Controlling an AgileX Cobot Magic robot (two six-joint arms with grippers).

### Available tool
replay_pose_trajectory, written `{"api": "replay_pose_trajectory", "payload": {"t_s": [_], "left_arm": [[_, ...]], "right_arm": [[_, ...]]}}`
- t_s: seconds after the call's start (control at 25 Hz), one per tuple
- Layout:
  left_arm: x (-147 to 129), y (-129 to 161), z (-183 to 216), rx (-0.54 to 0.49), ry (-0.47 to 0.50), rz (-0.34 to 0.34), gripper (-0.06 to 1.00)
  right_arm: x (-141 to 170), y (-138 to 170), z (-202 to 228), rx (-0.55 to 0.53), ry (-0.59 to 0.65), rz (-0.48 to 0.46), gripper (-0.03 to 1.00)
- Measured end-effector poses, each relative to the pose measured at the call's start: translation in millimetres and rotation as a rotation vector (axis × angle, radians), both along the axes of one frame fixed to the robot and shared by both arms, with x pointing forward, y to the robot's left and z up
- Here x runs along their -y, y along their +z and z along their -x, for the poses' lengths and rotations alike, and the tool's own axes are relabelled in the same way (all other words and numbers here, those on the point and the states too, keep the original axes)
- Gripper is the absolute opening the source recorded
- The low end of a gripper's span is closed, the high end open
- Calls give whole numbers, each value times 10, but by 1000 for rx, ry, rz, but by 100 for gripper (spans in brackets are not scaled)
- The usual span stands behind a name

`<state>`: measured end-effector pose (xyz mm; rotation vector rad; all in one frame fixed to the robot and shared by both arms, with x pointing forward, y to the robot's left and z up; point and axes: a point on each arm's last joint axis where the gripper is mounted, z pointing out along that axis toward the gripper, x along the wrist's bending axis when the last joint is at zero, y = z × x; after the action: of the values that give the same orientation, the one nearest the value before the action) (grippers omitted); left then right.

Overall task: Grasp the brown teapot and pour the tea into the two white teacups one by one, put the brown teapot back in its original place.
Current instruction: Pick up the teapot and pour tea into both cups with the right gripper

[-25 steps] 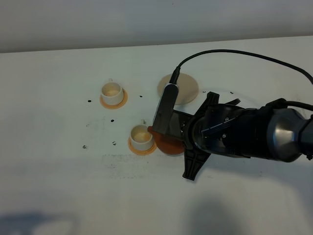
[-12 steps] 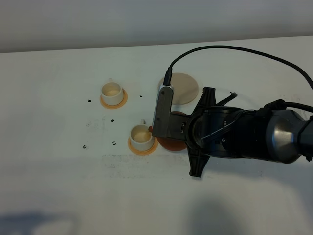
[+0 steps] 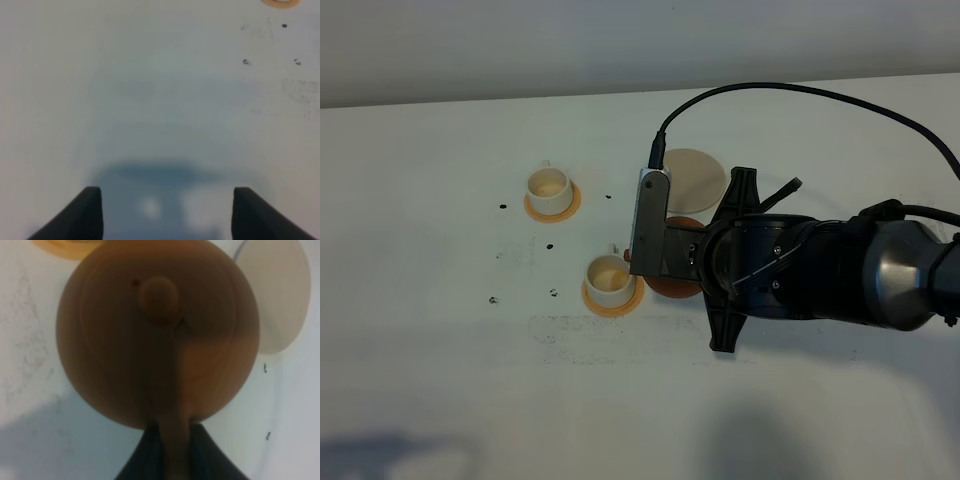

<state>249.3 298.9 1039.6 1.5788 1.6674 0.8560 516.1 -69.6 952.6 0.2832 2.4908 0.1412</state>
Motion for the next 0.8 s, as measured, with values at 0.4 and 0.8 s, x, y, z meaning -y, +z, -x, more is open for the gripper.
{"api": "replay_pose_trajectory", "payload": {"t_s": [0.4,0.8], "left_arm": [[0,0,0,0,0,0,55],[0,0,0,0,0,0,55]], "right_arm": [[3,9,-13,19,47,40,11],[-16,64,-56,63,128,97,11]]}}
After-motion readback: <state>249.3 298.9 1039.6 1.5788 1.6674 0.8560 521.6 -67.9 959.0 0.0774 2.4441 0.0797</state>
